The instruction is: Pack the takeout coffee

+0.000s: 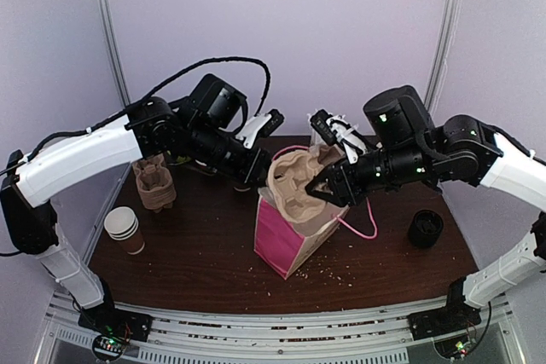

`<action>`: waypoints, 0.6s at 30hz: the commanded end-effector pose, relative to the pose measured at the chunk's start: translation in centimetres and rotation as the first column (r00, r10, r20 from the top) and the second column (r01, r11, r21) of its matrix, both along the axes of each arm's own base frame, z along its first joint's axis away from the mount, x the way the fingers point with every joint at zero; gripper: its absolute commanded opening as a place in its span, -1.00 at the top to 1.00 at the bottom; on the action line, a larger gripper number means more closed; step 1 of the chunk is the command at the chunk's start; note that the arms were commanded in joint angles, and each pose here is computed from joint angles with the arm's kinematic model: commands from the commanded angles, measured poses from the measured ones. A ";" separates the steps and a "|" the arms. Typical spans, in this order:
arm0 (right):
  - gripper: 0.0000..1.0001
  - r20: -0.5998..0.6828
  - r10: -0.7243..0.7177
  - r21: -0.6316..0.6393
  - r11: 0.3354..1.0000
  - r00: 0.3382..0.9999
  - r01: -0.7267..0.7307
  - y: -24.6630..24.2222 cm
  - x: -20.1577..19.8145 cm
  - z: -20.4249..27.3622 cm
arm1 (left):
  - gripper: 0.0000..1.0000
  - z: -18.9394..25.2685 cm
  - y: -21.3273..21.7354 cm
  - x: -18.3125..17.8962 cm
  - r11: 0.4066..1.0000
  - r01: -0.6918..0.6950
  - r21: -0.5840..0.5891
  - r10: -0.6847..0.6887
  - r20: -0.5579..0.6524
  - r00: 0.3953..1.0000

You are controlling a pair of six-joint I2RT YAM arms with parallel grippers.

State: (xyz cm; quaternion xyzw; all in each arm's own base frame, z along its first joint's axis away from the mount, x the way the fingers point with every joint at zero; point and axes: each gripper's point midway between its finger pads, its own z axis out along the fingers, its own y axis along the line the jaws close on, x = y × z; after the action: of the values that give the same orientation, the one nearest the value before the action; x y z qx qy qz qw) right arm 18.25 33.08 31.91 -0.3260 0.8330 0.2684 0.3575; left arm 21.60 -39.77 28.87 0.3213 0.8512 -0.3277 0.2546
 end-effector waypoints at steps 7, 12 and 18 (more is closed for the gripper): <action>0.25 -0.072 0.020 0.045 0.999 0.997 -0.017 -0.5 0.5 -1.7 | 1.00 1.9 -0.9 -0.6 0.996 0.038 -0.082 -0.036 0.030 0.999; 0.25 -0.105 -0.004 0.032 0.999 0.994 0.008 -1.7 1.8 -3.0 | 1.00 1.8 -1.1 -0.8 0.995 0.051 -0.081 -0.048 0.035 0.998; 0.25 -0.121 -0.034 0.004 0.999 0.992 0.035 -3.0 2.7 -4.0 | 1.00 1.6 -1.2 -1.0 0.995 0.059 -0.078 -0.057 0.034 0.998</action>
State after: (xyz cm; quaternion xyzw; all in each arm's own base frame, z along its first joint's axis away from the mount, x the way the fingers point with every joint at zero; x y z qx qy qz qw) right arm 21.11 30.85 27.89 -0.2907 0.8586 0.2826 0.3137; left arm 20.99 -40.49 28.84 0.3303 0.8433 -0.3406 0.2526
